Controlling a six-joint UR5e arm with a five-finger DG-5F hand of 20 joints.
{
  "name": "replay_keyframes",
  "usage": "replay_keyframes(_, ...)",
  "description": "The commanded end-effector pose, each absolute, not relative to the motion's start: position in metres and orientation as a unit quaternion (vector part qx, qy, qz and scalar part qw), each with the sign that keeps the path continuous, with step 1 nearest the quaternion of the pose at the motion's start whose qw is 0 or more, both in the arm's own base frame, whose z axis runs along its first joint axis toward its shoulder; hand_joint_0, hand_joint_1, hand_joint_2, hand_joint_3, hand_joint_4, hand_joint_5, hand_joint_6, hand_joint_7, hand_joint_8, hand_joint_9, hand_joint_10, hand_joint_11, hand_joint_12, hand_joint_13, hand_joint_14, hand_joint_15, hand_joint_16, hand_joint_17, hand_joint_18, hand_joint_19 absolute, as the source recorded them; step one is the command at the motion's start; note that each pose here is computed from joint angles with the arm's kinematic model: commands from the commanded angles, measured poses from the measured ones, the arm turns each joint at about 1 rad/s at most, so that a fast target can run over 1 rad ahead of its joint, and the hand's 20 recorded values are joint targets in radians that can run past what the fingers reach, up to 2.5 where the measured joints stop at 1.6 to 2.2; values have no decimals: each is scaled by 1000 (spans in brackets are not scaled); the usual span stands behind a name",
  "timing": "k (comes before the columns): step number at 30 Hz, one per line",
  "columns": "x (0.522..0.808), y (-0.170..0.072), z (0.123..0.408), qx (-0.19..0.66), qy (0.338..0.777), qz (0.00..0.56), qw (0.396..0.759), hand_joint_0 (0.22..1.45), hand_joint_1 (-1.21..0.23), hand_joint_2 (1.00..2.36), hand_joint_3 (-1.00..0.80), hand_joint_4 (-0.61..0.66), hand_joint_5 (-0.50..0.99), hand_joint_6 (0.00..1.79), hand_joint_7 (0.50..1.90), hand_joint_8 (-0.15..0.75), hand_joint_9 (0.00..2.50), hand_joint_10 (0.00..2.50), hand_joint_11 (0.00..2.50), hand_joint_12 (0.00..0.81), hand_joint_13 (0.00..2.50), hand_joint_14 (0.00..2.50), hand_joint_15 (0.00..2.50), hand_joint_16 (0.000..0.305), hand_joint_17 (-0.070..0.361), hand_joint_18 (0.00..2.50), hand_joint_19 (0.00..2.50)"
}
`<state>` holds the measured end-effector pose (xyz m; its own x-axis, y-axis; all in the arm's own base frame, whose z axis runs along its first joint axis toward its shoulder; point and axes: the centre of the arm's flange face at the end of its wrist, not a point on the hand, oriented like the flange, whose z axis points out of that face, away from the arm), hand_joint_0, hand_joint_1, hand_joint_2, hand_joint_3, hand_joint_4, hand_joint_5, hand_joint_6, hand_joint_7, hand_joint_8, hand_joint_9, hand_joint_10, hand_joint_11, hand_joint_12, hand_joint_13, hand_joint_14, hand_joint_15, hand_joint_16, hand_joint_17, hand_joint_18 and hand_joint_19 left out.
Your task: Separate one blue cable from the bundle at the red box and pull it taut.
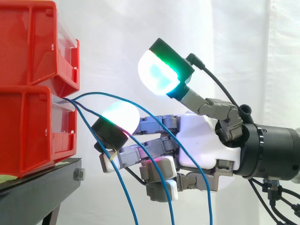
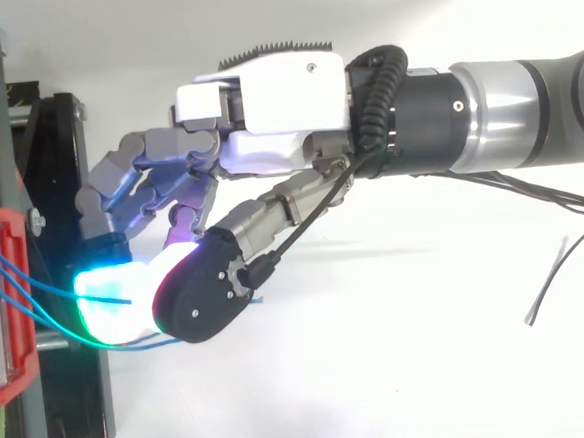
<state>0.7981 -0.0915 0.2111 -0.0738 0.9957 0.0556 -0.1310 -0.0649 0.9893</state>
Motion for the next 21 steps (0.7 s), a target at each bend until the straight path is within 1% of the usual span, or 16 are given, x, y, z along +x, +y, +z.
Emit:
replay_keyframes(1, 798, -92, 212, 462, 467, 565, 499, 548, -585, 1000, -500, 229, -246, 898, 946, 349, 533, 23, 889, 377, 1146, 26, 1003, 51, 114, 977, 912)
replay_keyframes(2, 798, -92, 211, 463, 467, 564, 499, 550, -589, 1000, -500, 229, -247, 897, 952, 349, 529, 25, 883, 374, 1156, 26, 1060, 51, 114, 977, 926)
replay_keyframes(4, 798, -93, 211, 463, 466, 565, 499, 553, -604, 1000, -500, 229, -248, 897, 948, 347, 524, 24, 890, 376, 1158, 25, 1050, 50, 114, 982, 912)
replay_keyframes(6, 798, -92, 211, 464, 466, 566, 497, 553, -606, 1000, -500, 232, -249, 897, 941, 348, 522, 24, 878, 370, 1129, 25, 799, 47, 106, 966, 833)
replay_keyframes(8, 798, -92, 211, 464, 466, 566, 497, 552, -600, 1000, -500, 233, -249, 897, 941, 350, 528, 24, 878, 355, 1121, 22, 684, 45, 100, 949, 805)
replay_keyframes(9, 798, -92, 212, 465, 465, 566, 498, 552, -597, 1000, -500, 233, -249, 898, 932, 352, 537, 23, 869, 340, 1120, 22, 648, 43, 96, 936, 779)
replay_keyframes(11, 798, -92, 211, 465, 464, 567, 497, 552, -591, 1000, -500, 234, -249, 897, 941, 352, 538, 22, 873, 338, 1124, 22, 650, 42, 94, 928, 762)
replay_keyframes(13, 798, -92, 211, 467, 463, 568, 495, 551, -590, 1000, -500, 235, -250, 897, 947, 348, 528, 22, 870, 350, 1161, 23, 778, 43, 96, 920, 786)
replay_keyframes(14, 798, -92, 212, 468, 462, 570, 493, 552, -590, 1000, -500, 236, -250, 897, 947, 349, 526, 23, 878, 343, 1176, 25, 826, 43, 97, 918, 787)
replay_keyframes(17, 797, -92, 210, 473, 462, 570, 487, 552, -588, 1000, -500, 231, -251, 896, 948, 346, 523, 24, 883, 345, 1271, 23, 1104, 45, 101, 911, 822)
replay_keyframes(21, 797, -92, 209, 474, 462, 570, 487, 552, -588, 1000, -500, 231, -252, 896, 948, 345, 522, 24, 882, 342, 1305, 20, 1249, 48, 107, 920, 842)
